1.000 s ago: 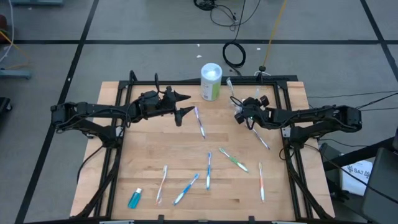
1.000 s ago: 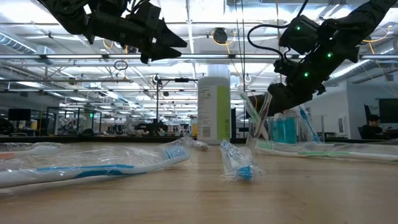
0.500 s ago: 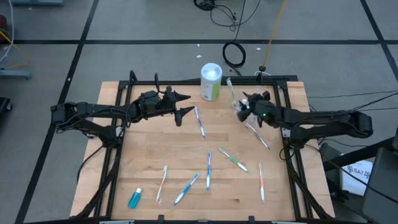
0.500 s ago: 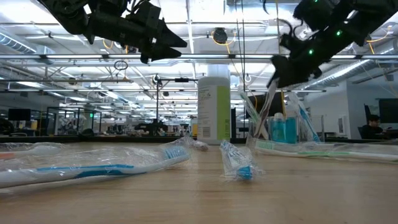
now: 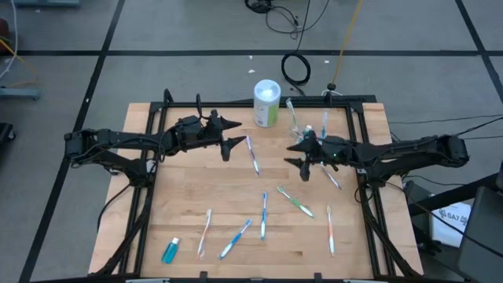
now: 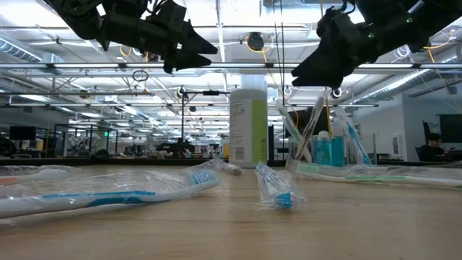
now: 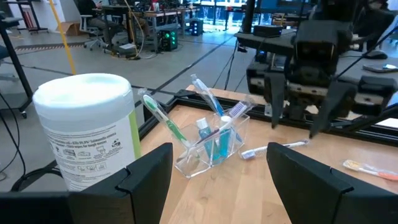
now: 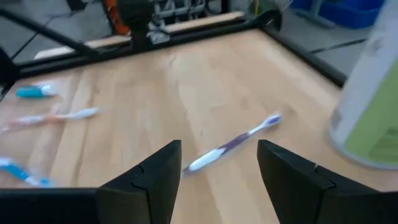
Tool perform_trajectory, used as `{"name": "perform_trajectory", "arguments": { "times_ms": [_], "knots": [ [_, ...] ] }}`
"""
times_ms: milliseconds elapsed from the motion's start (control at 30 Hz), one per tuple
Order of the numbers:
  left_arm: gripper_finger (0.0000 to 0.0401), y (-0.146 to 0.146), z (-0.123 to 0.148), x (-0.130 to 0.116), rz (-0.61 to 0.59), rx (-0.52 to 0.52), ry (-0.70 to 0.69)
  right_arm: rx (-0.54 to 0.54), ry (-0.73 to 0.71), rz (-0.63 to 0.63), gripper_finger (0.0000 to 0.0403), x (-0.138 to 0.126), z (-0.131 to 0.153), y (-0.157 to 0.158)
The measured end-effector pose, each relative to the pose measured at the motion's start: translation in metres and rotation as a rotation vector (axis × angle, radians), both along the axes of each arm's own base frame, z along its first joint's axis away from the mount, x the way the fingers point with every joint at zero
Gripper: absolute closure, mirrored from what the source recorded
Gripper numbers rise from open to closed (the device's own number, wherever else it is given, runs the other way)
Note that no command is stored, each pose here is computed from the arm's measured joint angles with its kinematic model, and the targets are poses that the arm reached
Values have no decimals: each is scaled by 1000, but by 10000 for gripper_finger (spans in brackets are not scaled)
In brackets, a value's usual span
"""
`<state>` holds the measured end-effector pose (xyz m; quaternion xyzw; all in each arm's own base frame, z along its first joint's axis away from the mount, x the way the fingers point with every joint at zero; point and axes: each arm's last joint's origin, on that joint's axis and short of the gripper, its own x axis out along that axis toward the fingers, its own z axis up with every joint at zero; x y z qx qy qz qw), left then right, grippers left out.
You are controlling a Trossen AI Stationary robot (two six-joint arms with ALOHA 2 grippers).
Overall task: Pick & Place toothbrushing station
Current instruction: Put the left orange toothbrush into the transparent organizer
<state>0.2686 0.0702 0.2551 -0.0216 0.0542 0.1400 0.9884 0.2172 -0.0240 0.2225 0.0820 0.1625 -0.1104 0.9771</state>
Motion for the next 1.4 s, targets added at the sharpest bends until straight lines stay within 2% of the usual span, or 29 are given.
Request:
{"name": "perform_trajectory", "arguments": {
  "times_ms": [333, 500, 767, 967, 1167, 1400],
  "knots": [
    [132, -13, -5, 2, -49, -13, 53, 3, 3, 123, 202, 16, -12, 27],
    [132, -21, -13, 2, -76, -39, 136, 3, -4, 185, 202, 24, -19, 43],
    [132, -33, -32, -3, -106, -98, 327, 1, 78, 228, 202, 31, -38, 54],
    [132, -48, -49, -12, -122, -281, 509, 0, 121, 226, 202, 37, -52, 55],
    [133, -74, -63, -25, -133, -653, 699, -12, 136, 231, 202, 40, -59, 55],
    [133, -117, -68, -33, -93, -955, 796, -28, 141, 237, 202, 40, -60, 55]
  ]
}}
